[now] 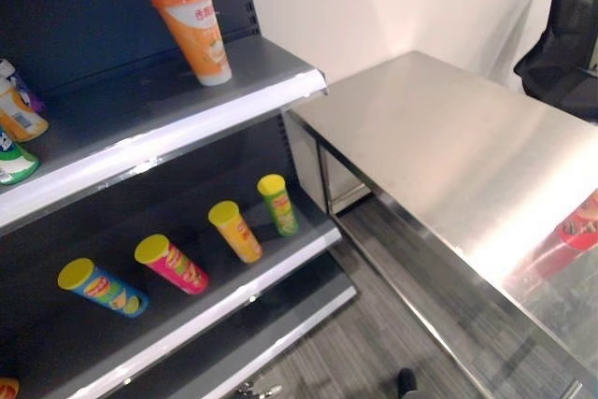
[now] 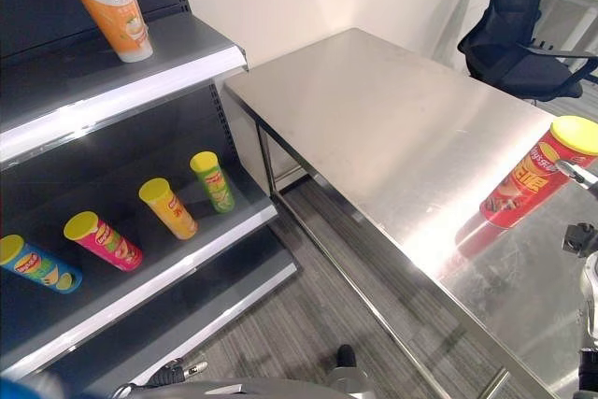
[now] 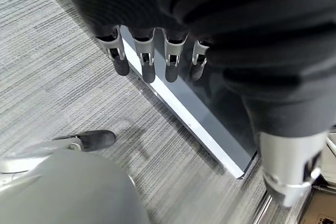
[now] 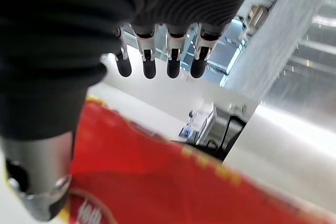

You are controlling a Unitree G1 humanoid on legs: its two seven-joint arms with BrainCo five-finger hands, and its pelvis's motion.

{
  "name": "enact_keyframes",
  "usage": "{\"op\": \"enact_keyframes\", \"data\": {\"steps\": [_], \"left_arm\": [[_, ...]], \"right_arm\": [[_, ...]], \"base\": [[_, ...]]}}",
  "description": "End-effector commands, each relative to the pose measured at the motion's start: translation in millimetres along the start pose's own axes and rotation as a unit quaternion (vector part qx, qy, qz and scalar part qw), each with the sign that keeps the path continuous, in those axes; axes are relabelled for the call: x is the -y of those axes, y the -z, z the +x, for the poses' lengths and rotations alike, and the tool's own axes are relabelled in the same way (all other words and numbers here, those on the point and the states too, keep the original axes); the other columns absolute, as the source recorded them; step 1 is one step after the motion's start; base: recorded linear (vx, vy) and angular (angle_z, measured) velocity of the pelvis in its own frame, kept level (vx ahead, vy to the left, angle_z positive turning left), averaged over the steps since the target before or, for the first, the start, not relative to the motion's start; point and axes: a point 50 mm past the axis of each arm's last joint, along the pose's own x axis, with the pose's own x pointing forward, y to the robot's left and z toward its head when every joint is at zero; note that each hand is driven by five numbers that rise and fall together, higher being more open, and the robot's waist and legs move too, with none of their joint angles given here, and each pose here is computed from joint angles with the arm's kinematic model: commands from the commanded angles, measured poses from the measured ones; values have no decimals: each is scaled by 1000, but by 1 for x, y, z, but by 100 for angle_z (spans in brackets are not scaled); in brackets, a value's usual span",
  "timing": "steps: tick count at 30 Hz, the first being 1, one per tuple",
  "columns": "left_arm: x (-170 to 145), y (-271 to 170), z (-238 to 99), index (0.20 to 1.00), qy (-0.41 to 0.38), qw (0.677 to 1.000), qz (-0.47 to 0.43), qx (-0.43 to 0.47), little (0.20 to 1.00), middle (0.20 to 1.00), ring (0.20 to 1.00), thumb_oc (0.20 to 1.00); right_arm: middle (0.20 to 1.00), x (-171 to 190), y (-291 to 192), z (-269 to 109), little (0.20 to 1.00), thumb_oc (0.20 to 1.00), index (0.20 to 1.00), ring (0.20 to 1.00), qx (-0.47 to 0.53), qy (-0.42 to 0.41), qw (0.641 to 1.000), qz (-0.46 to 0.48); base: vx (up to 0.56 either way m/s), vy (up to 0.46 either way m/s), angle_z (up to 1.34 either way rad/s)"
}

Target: Put the goods on the table back onto the shelves and tidy them up.

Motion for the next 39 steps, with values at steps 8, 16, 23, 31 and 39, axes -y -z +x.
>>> {"op": "enact_keyframes", "data": {"steps": [8,16,23,31,39], "left_arm": [[-35,-23,3,1000,-29,998,38,30,1000,1000,1000,1000],[-35,-24,3,1000,-29,998,36,32,1000,1000,1000,1000],[-36,-24,3,1000,-30,998,33,33,1000,1000,1000,1000],[-36,-24,3,1000,-29,999,31,34,1000,1000,1000,1000],[-38,-24,2,1000,-33,998,27,35,1000,1000,1000,1000]], "right_arm": [[1000,-2,-28,23,1000,1000,1000,1000,48,-13,999,12],[1000,-6,-30,24,1000,1000,1000,1000,51,-29,998,17],[1000,-8,-36,27,1000,1000,1000,1000,59,-38,997,25],[567,-16,-40,31,567,567,567,567,63,-61,996,26],[200,-18,-47,32,200,200,200,200,77,-73,994,10]], "base": [[-7,-5,4],[-5,-6,4],[0,-1,1],[0,0,0],[0,-5,0]]}}
